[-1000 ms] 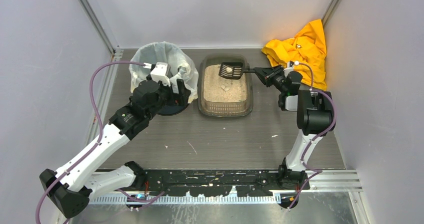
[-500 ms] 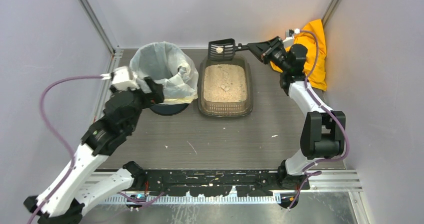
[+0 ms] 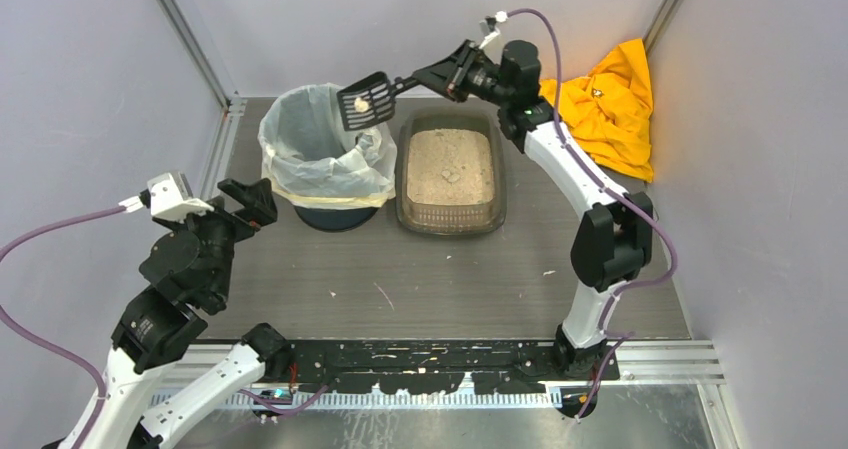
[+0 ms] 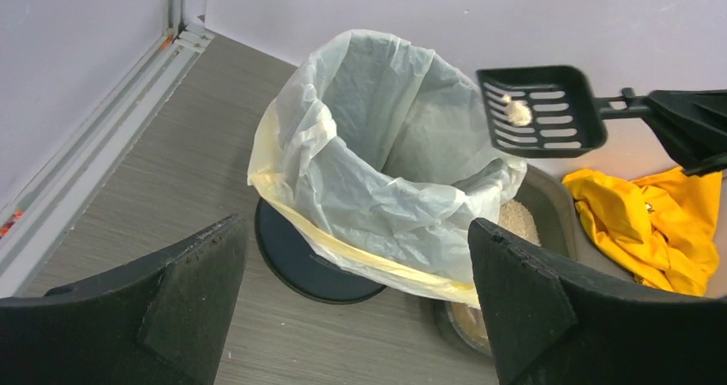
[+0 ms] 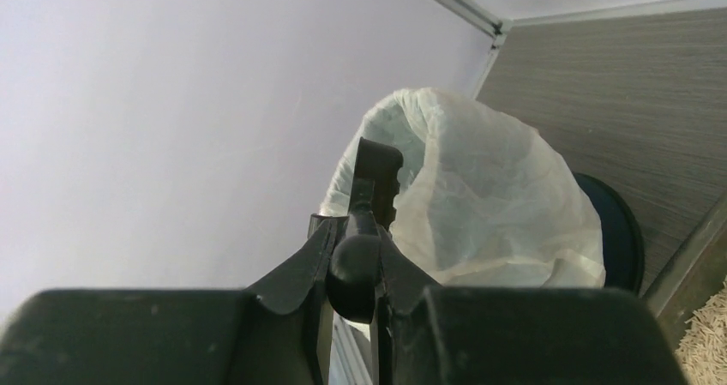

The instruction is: Clean the litter box

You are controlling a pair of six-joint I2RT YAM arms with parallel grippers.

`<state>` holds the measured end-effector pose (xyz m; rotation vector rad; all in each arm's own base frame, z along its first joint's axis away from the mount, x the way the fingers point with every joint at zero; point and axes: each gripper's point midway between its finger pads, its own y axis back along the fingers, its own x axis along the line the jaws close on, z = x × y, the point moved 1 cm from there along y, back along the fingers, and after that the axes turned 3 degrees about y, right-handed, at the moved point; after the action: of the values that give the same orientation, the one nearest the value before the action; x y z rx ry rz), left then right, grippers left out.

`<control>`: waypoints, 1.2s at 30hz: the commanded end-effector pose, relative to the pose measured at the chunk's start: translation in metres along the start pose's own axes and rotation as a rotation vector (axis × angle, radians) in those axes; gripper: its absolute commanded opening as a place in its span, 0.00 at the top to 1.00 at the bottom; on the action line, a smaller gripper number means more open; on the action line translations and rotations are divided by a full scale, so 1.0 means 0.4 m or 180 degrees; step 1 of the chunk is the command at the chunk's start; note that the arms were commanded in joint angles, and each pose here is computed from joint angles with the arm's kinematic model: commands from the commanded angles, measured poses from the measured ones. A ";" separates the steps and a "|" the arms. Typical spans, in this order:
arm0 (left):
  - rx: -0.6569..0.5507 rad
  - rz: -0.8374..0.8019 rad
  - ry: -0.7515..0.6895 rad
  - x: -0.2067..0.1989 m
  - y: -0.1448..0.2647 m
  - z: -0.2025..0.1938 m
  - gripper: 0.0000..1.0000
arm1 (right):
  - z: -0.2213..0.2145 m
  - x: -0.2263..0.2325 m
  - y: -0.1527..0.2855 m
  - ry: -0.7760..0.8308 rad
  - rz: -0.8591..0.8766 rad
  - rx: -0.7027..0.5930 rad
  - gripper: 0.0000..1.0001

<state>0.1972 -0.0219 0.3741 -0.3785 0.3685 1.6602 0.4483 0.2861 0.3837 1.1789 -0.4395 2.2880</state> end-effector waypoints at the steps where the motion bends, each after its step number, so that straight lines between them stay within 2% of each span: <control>1: -0.0057 -0.0004 -0.0082 0.018 0.015 0.012 0.03 | -0.042 0.047 -0.048 0.0660 -0.0046 0.0214 0.99; 8: -0.0160 -0.0069 -0.0065 0.023 0.018 0.013 0.05 | -0.166 0.083 -0.117 0.2053 -0.0212 0.0407 0.99; 13: -0.0091 -0.0012 -0.0154 0.023 0.008 -0.004 0.05 | -0.228 0.173 -0.149 0.2931 -0.0117 0.0281 0.99; 18: -0.0059 -0.0015 -0.0186 0.018 0.002 -0.011 0.05 | -0.268 0.268 -0.170 0.3475 0.0097 0.0163 0.99; 26: -0.0026 -0.0020 -0.0218 0.017 -0.002 -0.023 0.05 | -0.222 0.355 -0.165 0.3516 0.0257 -0.0298 0.99; 31: -0.0004 -0.0043 -0.0233 0.012 -0.006 -0.028 0.05 | -0.170 0.385 -0.144 0.3511 0.0171 -0.0610 0.99; 34: 0.0019 -0.0052 -0.0245 0.008 -0.009 -0.035 0.05 | -0.098 0.406 -0.111 0.3297 0.0073 -0.0908 0.99; 36: 0.0055 -0.0064 -0.0267 0.003 -0.013 -0.042 0.05 | -0.023 0.414 -0.064 0.2964 0.0098 -0.1195 0.99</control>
<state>0.1962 -0.0202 0.3538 -0.2863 0.3193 1.6663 0.3828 0.4270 0.4056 -0.1267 -0.0380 2.4792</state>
